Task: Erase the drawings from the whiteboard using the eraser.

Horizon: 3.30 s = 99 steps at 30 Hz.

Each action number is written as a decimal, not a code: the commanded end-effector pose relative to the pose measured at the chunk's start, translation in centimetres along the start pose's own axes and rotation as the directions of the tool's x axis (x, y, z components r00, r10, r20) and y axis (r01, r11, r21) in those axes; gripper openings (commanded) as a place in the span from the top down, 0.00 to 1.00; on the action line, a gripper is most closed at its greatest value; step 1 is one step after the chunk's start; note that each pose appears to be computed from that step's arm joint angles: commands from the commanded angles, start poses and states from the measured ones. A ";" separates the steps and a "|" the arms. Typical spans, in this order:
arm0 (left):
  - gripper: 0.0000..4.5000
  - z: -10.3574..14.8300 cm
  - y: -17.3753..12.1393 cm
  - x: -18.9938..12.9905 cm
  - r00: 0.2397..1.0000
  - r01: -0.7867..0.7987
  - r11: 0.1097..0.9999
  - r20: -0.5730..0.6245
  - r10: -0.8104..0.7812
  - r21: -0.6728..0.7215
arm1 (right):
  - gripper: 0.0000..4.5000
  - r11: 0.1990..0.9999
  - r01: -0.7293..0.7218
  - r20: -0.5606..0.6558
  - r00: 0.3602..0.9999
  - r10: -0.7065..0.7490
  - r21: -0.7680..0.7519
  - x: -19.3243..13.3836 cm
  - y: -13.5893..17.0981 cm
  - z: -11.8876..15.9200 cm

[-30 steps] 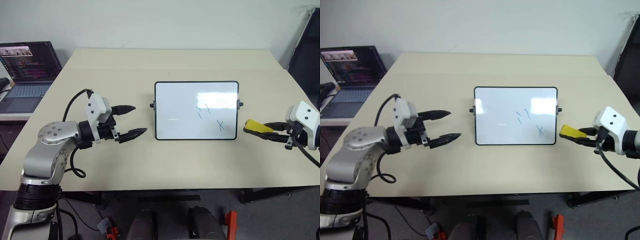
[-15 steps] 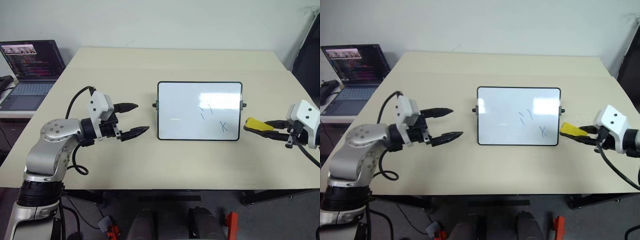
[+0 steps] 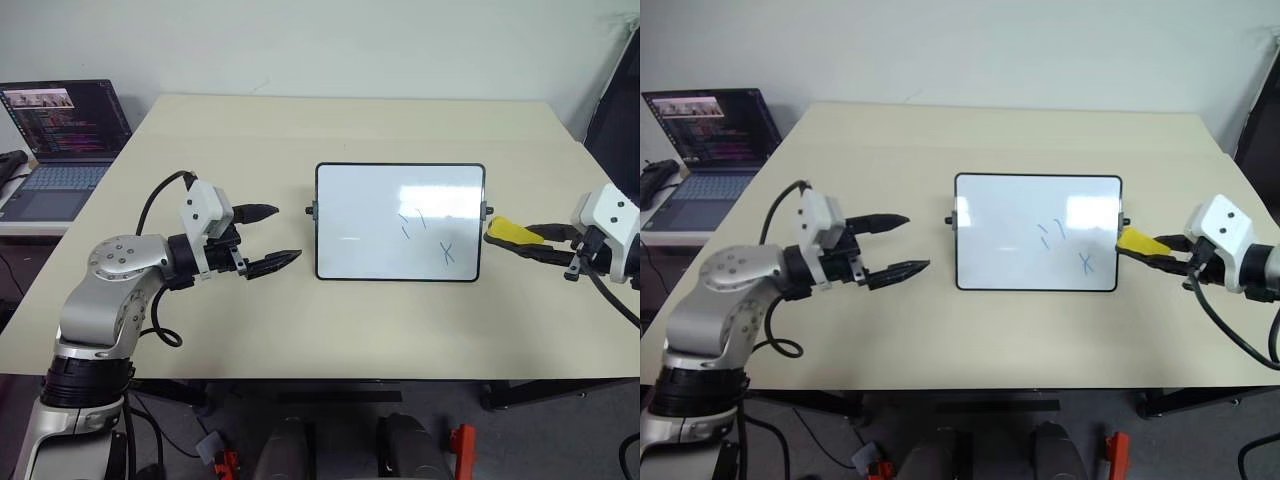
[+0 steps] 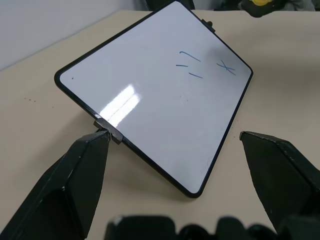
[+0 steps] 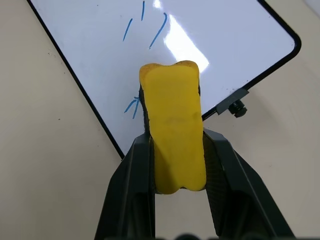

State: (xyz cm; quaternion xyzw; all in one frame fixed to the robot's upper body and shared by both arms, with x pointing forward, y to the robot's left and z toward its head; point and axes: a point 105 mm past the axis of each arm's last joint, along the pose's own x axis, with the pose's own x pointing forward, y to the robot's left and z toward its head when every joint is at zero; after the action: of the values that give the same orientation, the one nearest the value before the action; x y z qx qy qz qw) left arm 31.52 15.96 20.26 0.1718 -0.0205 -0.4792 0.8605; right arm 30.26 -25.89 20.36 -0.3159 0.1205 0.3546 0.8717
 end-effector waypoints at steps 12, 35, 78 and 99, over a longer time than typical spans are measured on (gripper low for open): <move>0.00 2.9 0.0 0.5 0.999 0.013 0.997 0.044 -0.016 0.072 | 0.79 0.998 0.039 0.063 0.997 -0.036 -0.050 -0.5 -0.8 2.5; 0.00 1.8 -0.5 0.6 0.999 0.013 0.999 0.030 -0.015 0.049 | 0.79 0.974 0.218 0.263 0.945 -0.195 -0.059 13.2 -1.1 6.5; 0.00 1.8 -1.0 1.3 0.998 0.029 0.998 0.046 -0.031 0.051 | 0.79 0.928 0.347 0.036 0.938 -0.345 -0.134 13.0 -3.4 0.1; 0.00 1.4 -0.4 0.9 0.999 0.038 0.998 0.024 -0.039 0.056 | 0.79 0.980 0.200 0.301 0.936 -0.183 -0.024 5.2 -1.7 6.9</move>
State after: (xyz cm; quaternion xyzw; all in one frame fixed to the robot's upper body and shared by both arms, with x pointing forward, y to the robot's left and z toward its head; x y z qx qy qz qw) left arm 31.49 13.83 20.39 0.1740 -0.0270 -0.5070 0.8438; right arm 36.60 -18.54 21.09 -0.2924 -0.0220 0.3152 0.9026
